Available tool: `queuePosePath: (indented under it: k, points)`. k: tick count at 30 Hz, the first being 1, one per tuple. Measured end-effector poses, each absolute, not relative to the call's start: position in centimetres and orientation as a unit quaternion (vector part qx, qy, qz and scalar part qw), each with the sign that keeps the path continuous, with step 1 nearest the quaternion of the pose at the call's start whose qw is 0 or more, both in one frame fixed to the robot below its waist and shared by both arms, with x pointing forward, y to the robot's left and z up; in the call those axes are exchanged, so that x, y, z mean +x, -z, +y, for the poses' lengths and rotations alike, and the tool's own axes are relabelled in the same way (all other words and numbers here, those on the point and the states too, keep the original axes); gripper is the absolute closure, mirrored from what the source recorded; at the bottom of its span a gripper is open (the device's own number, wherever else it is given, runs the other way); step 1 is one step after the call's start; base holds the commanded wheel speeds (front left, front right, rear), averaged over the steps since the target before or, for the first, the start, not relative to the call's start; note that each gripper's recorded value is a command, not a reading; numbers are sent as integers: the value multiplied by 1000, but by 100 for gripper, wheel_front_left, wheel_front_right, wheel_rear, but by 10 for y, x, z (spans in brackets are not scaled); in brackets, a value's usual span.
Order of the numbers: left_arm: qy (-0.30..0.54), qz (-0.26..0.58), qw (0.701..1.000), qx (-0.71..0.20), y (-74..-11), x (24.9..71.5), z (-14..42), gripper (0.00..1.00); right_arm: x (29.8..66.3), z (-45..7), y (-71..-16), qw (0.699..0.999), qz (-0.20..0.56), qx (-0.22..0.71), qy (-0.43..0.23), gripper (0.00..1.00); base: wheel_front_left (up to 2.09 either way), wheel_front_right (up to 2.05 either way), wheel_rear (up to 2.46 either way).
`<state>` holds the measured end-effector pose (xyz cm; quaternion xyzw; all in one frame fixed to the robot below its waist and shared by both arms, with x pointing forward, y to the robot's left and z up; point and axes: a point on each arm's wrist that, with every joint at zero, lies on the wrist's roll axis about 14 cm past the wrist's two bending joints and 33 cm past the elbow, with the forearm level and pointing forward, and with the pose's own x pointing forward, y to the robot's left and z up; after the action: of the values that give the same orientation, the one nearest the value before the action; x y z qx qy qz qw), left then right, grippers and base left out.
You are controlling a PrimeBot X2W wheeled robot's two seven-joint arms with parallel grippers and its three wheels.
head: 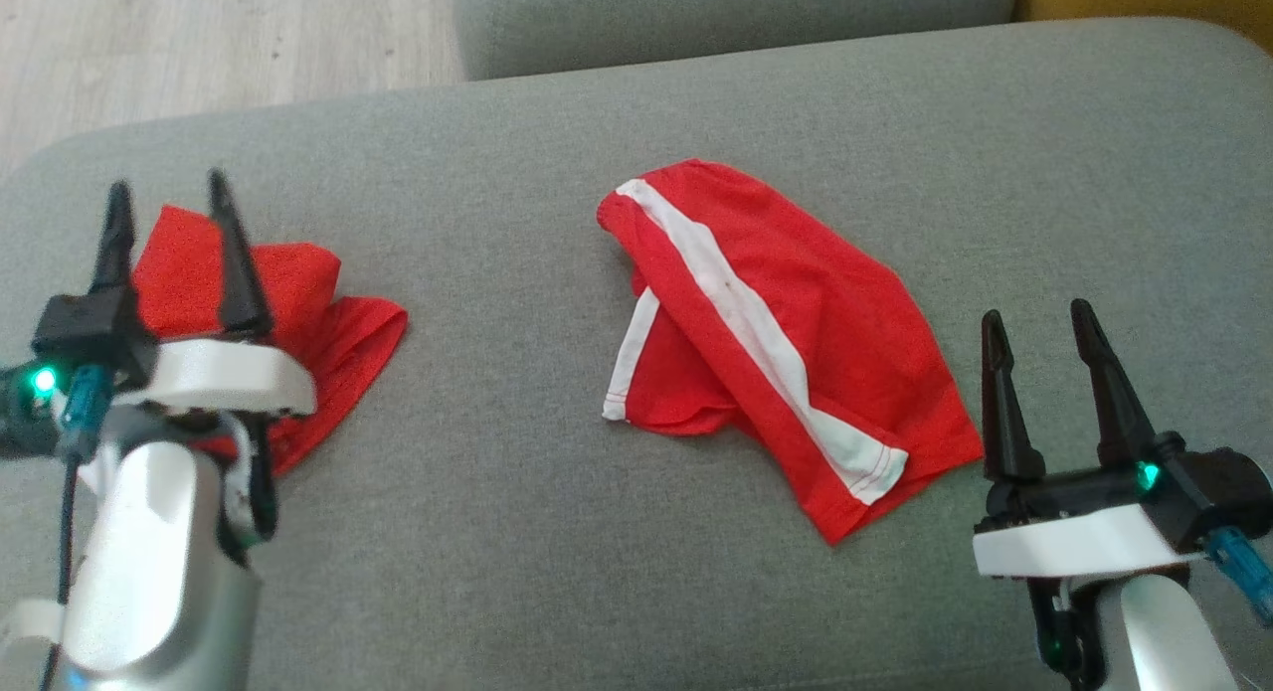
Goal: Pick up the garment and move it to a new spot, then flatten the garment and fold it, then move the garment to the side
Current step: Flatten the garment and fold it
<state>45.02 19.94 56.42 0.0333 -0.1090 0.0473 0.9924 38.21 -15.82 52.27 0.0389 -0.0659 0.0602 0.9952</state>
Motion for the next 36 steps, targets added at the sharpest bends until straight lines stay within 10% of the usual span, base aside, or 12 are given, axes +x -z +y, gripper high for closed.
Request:
queuePosePath:
  k: [26, 36]
  points:
    - [91, -54, 992, -70, -523, 385, 95, 0, 372, -159, -525, 995, -69, 31, -60, 0, 0, 0, 0]
    - [90, -43, 991, -89, -518, 390, 93, 0, 420, -70, -509, 980, -35, -16, -194, 0, 0, 0, 0]
